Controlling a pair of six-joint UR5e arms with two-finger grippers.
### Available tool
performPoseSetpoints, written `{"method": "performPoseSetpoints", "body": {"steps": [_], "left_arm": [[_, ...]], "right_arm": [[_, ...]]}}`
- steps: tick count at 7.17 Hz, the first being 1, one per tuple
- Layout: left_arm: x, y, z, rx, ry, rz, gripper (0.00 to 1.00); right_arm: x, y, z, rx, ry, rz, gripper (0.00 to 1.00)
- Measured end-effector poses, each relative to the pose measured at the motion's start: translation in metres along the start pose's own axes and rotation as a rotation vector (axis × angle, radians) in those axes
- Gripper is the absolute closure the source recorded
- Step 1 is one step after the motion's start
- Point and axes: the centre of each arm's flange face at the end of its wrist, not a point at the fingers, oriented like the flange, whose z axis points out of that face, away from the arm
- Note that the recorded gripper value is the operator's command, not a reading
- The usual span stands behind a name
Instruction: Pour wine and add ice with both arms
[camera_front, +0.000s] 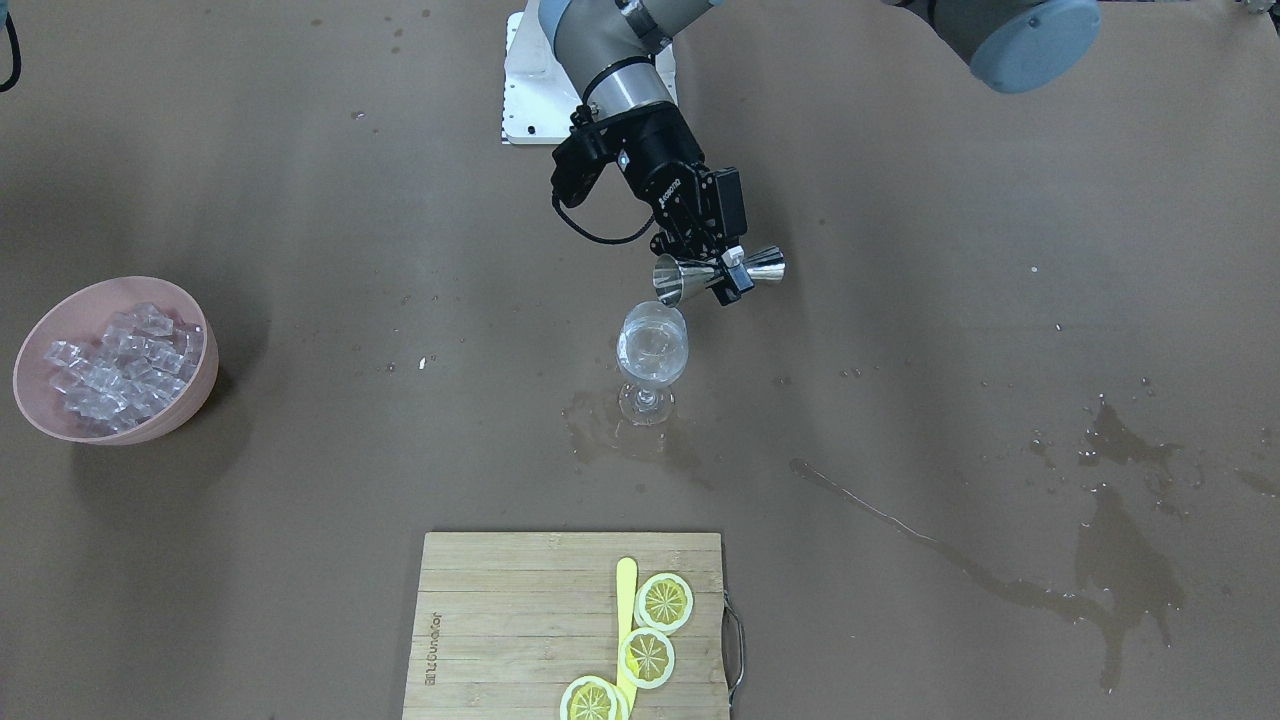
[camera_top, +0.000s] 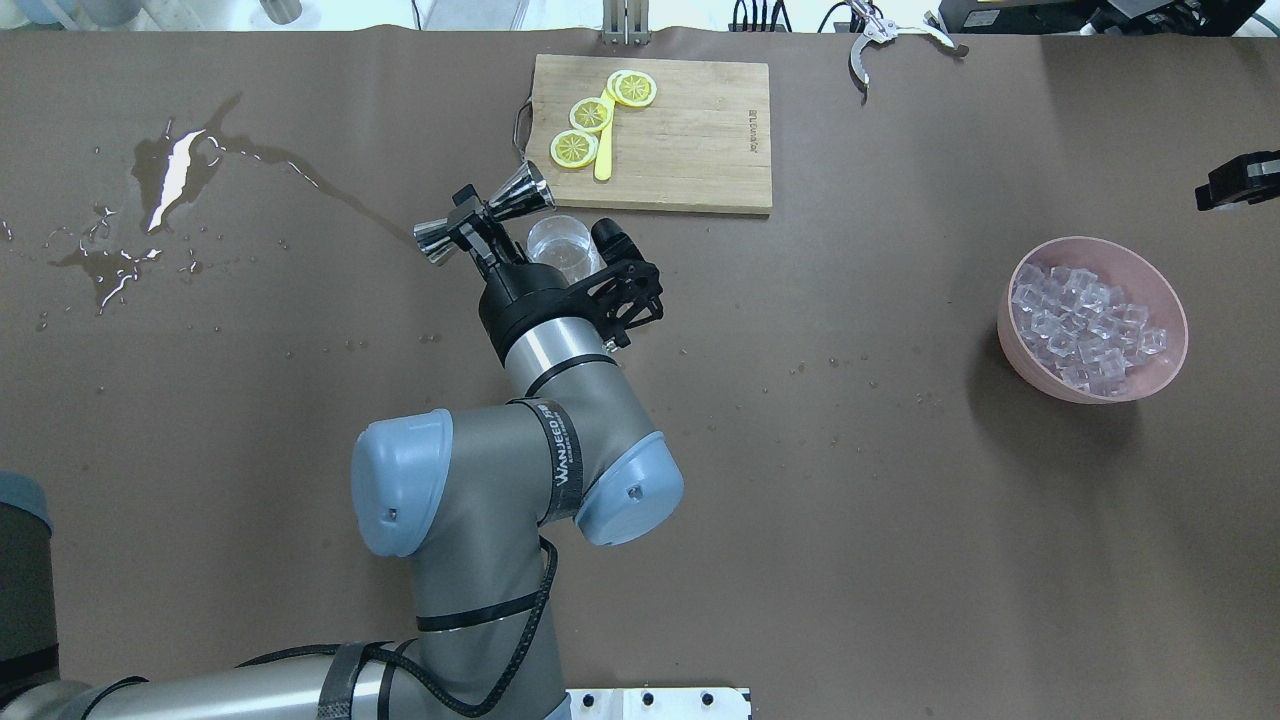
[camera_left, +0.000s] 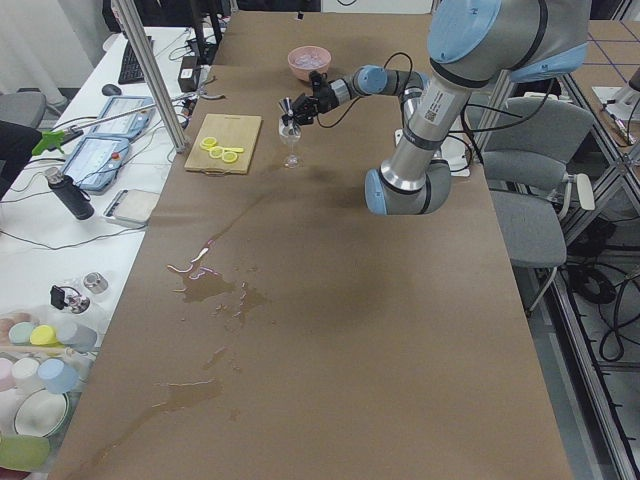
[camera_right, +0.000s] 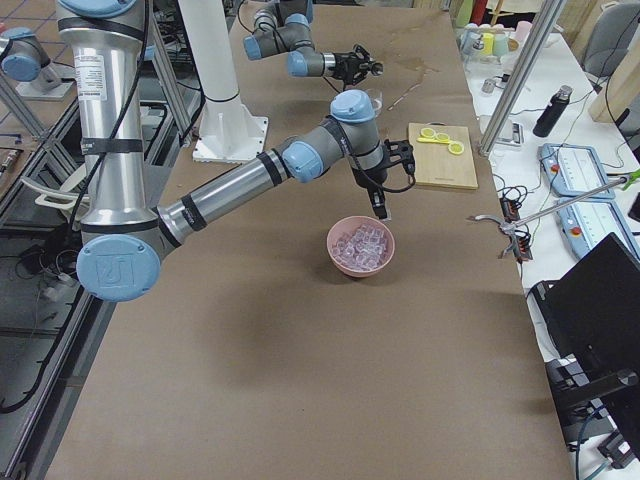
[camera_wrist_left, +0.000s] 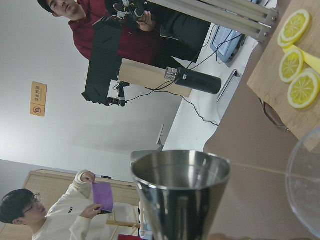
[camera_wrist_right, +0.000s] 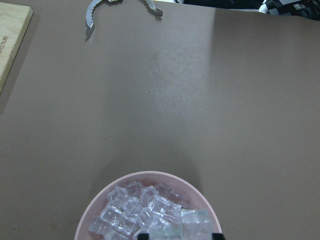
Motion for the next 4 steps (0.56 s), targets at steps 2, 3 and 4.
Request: {"method": "performPoseSetpoints", "body": {"steps": [2,3,4], "left_arm": [[-0.044,-0.002,-0.012,0.0,0.113,-0.159,1.0],[-0.065,0.003,-0.007,-0.012,0.173,-0.241,1.0],[-0.083,0.011,0.013,-0.042,0.229,-0.316,1.0]], "right_arm": [[0.0,0.0,-0.001,0.001,0.0,0.0,1.0],[-0.002,-0.001,-0.001,0.003,-0.002,-0.002,1.0],[-0.007,-0.002,-0.004,0.006,-0.008,-0.004,1.0]]}}
